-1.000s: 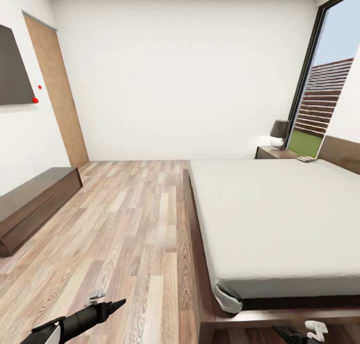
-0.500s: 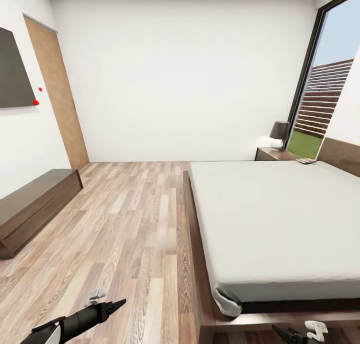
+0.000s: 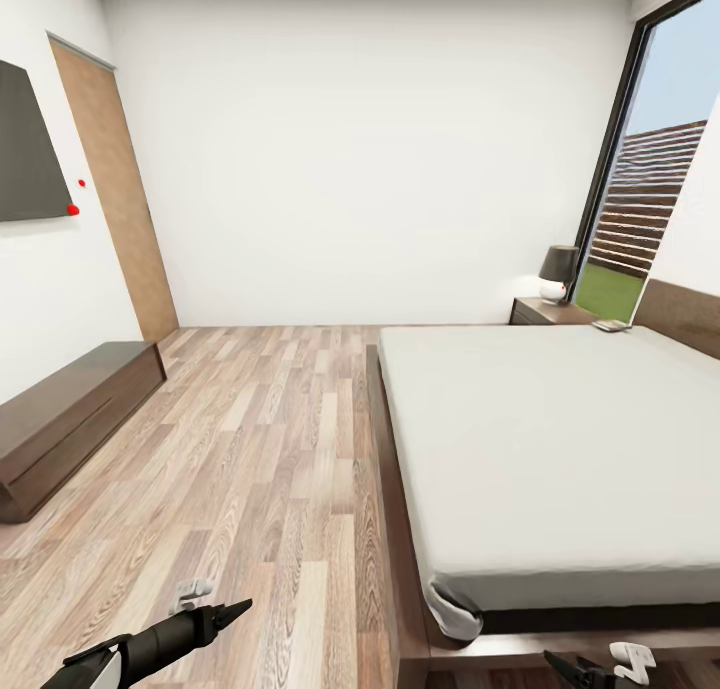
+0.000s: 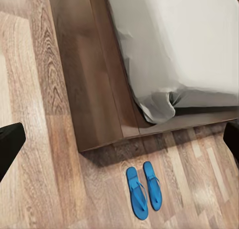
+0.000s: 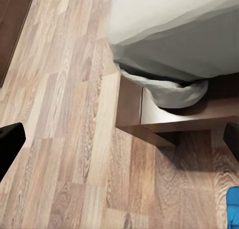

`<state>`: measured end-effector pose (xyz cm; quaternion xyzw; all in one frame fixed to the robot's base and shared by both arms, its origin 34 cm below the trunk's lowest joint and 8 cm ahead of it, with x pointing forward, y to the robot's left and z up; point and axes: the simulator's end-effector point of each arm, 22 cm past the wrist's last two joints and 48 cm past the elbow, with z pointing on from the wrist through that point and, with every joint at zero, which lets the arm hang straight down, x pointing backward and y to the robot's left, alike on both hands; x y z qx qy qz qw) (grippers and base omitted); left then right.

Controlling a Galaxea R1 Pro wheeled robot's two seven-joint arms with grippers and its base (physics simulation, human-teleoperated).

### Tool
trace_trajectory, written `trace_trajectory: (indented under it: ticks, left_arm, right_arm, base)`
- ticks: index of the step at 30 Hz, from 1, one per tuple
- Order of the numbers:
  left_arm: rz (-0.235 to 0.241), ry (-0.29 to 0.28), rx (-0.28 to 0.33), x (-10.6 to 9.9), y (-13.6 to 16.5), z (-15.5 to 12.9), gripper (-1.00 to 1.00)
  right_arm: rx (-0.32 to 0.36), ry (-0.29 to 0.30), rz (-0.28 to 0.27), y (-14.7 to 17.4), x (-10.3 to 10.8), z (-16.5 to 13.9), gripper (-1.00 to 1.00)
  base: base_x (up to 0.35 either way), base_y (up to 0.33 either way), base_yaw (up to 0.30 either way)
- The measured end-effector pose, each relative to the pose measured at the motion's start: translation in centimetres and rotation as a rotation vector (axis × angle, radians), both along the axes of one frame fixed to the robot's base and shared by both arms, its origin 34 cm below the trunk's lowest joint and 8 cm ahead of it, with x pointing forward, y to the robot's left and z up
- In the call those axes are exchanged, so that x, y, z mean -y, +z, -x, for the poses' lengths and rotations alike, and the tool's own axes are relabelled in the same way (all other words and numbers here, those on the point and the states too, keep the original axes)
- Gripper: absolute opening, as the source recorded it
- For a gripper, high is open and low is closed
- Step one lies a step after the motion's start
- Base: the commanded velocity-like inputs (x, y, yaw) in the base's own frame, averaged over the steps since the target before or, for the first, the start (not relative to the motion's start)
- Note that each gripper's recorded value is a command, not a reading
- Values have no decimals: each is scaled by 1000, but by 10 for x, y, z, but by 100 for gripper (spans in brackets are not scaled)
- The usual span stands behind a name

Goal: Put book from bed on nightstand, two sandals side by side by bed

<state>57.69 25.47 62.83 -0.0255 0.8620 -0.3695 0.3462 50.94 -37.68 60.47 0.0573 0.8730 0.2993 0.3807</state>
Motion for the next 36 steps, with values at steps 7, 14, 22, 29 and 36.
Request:
trace_trajectory:
  ticks: [7, 14, 22, 29, 36]
  left_arm:
    - [0, 0, 0, 0, 12, -1, 100]
    - [1, 0, 0, 0, 24, -1, 100]
    - [1, 0, 0, 0, 37, -1, 100]
    - [1, 0, 0, 0, 49, -2, 100]
    - [1, 0, -1, 0, 60, -1, 100]
  right_arm:
    - [0, 0, 0, 12, 0, -1, 100]
    - [-1, 0, 0, 24, 0, -1, 100]
    - [-1, 0, 0, 37, 0, -1, 100]
    - [-1, 0, 0, 48, 0, -2, 100]
    - [-1, 0, 0, 59, 0, -1, 100]
  base:
    - [0, 0, 0]
    - [0, 0, 0]
    - [0, 0, 0]
    - [0, 0, 0]
    - [0, 0, 0]
